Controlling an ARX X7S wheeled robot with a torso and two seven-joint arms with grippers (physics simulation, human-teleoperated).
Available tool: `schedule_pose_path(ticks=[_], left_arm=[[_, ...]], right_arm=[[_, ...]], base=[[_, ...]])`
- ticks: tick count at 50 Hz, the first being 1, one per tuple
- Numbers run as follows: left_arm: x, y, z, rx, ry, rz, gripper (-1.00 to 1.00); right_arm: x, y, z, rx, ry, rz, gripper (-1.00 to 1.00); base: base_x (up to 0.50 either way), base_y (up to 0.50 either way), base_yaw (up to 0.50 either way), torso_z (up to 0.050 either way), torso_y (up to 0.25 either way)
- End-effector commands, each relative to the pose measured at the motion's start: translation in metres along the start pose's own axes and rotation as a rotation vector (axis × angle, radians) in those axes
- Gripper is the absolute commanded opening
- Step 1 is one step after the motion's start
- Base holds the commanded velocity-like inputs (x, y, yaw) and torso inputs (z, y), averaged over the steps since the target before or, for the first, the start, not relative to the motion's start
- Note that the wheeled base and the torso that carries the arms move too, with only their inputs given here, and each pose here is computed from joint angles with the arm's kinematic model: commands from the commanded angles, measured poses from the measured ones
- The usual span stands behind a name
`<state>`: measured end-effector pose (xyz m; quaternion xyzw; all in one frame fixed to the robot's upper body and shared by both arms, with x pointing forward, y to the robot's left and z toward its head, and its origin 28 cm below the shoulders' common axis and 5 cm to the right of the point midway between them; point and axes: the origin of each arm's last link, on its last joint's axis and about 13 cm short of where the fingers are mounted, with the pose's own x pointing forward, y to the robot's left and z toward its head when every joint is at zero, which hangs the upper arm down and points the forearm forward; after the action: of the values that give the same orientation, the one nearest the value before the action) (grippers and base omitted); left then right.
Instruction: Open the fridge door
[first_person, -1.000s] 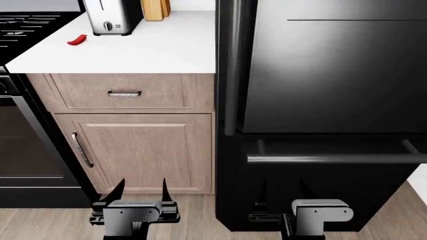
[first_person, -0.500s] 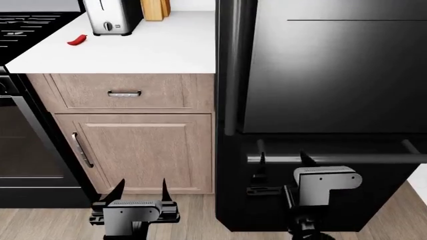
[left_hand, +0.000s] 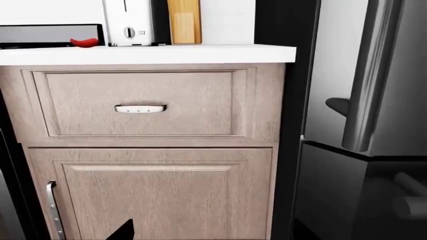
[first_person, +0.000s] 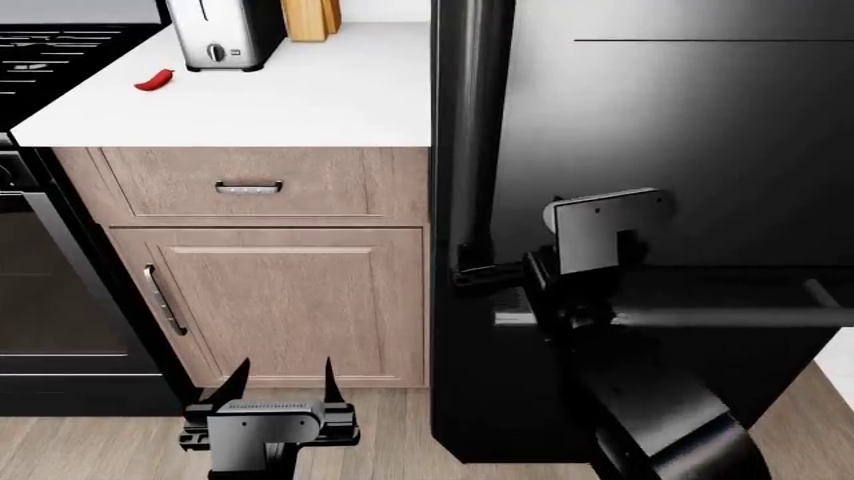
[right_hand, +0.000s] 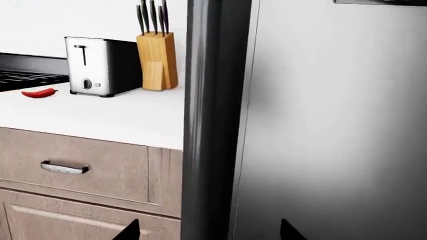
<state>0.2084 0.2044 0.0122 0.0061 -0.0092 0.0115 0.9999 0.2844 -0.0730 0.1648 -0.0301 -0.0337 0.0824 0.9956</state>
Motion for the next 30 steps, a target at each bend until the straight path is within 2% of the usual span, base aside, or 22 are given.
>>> schedule_pose_path(ticks=[1,24,30], left_arm=[[0.000,0.000,-0.001,0.000,0.001,0.001,1.00],[0.000,0.000,0.001,-0.001,0.004,0.003,1.00],[0.000,0.000,0.000,-0.001,0.004,0.003,1.00]], right_arm=[[0.029,0.007,0.027,0.001,0.005,0.066,1.00],[0.082,0.003,0.037,0.056,0.066,0.075,1.00],[0.089,0.004,0.040,0.044,0.076,0.093,1.00]], base=[[0.00,0.00,0.00,0.000,0.000],[0.00,0.00,0.00,0.000,0.000],[0.00,0.00,0.00,0.000,0.000]])
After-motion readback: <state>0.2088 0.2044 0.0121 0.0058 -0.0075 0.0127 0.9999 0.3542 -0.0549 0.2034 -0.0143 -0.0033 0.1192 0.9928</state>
